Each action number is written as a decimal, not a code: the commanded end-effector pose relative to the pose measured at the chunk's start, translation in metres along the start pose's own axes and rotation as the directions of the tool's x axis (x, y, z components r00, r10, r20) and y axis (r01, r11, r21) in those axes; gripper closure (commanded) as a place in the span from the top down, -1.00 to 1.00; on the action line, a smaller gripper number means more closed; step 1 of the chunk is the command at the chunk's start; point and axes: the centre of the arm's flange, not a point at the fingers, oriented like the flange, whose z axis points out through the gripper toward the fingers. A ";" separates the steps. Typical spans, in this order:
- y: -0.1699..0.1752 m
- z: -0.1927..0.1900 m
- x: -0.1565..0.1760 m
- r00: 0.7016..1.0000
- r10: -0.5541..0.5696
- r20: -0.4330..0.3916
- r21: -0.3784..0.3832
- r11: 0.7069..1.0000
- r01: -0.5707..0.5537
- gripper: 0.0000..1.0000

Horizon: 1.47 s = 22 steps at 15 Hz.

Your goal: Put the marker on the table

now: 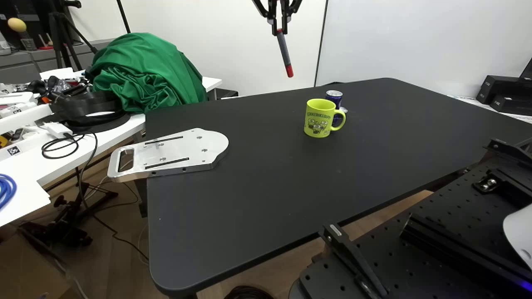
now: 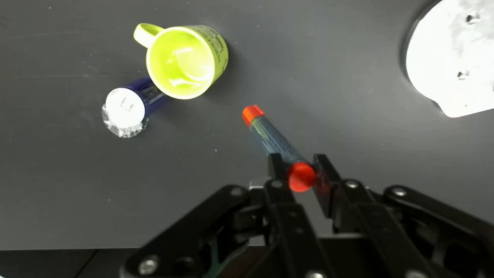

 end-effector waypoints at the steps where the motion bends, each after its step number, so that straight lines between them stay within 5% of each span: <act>1: -0.024 -0.015 -0.009 0.994 -0.053 0.092 0.070 0.996 0.046 -0.88; 5: -0.053 0.042 -0.042 0.956 -0.128 0.264 0.126 0.987 0.097 -0.88; 11: -0.063 0.165 -0.075 0.801 -0.177 0.572 0.202 0.977 0.072 -0.88; 14: -0.058 0.210 -0.086 0.744 -0.175 0.645 0.198 0.978 0.059 -0.88; 19: -0.055 0.242 -0.090 0.716 -0.180 0.675 0.194 0.979 0.063 -0.88; 20: -0.056 0.242 -0.091 0.718 -0.186 0.670 0.197 0.978 0.070 -0.03; 22: -0.057 0.240 -0.091 0.719 -0.201 0.665 0.207 0.975 0.081 0.08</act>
